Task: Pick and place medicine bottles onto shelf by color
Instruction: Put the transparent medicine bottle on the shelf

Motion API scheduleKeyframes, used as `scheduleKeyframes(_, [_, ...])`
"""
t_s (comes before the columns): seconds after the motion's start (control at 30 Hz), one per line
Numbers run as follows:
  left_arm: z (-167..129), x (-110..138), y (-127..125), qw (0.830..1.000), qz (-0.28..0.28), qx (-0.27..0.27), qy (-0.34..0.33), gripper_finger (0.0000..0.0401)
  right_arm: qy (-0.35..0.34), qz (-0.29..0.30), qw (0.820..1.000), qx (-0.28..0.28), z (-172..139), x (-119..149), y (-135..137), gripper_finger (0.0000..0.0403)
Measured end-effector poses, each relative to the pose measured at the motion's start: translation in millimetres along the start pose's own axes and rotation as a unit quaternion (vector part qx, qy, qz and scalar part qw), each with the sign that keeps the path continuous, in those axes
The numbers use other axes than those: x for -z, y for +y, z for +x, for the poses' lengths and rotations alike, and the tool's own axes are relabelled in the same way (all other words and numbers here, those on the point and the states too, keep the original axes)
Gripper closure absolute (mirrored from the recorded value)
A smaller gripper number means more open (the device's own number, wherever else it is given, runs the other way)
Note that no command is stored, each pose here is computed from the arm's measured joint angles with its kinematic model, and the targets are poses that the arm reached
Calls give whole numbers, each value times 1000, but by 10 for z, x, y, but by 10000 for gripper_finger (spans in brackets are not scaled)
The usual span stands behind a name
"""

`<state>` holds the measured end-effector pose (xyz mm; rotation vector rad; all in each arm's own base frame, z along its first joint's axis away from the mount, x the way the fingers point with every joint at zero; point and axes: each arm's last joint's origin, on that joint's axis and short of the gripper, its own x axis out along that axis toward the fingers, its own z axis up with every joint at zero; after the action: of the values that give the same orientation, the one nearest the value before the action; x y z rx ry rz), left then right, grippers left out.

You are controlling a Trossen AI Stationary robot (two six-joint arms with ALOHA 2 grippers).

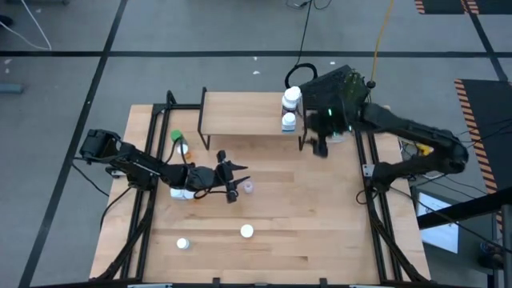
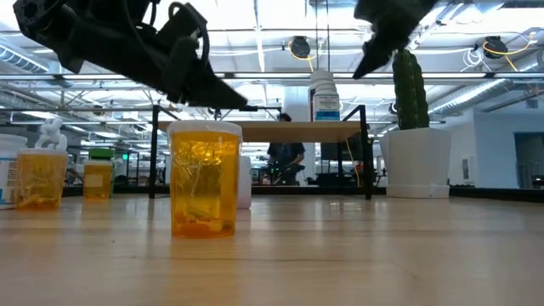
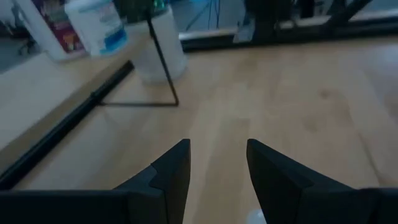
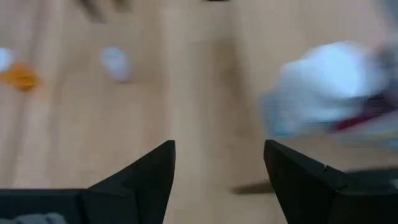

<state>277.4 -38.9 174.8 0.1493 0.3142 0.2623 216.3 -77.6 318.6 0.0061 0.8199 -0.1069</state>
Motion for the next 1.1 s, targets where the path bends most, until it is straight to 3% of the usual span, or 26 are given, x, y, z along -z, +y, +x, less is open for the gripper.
scheduleKeyframes(0.13, [-20, 84, -42, 999, 8, 12, 40, 240, -69, -12, 997, -38, 241, 356, 370, 165])
scheduleKeyframes(0.23, [-39, 65, -86, 999, 22, 21, 30, 240, -132, -4, 991, -29, 391, 555, 543, 165])
scheduleKeyframes(0.43, [-13, 38, -45, 998, 46, 35, 16, 240, -225, -26, 973, -48, 657, 857, 671, 165])
scheduleKeyframes(0.67, [105, 49, 213, 998, -2, 59, 19, 238, -282, -107, 951, -66, 798, 1009, 695, 165])
scheduleKeyframes(0.8, [144, 7, 332, 998, -55, 39, -3, 208, -303, -108, 944, -69, 844, 1046, 707, 165])
scheduleKeyframes(0.97, [136, -67, 311, 992, -97, 69, -39, 153, -339, -75, 924, -160, 871, 1067, 796, 165])
scheduleKeyframes(1.1, [92, -90, 182, 991, -70, 102, -48, 129, -372, -103, 905, -179, 908, 1107, 854, 165])
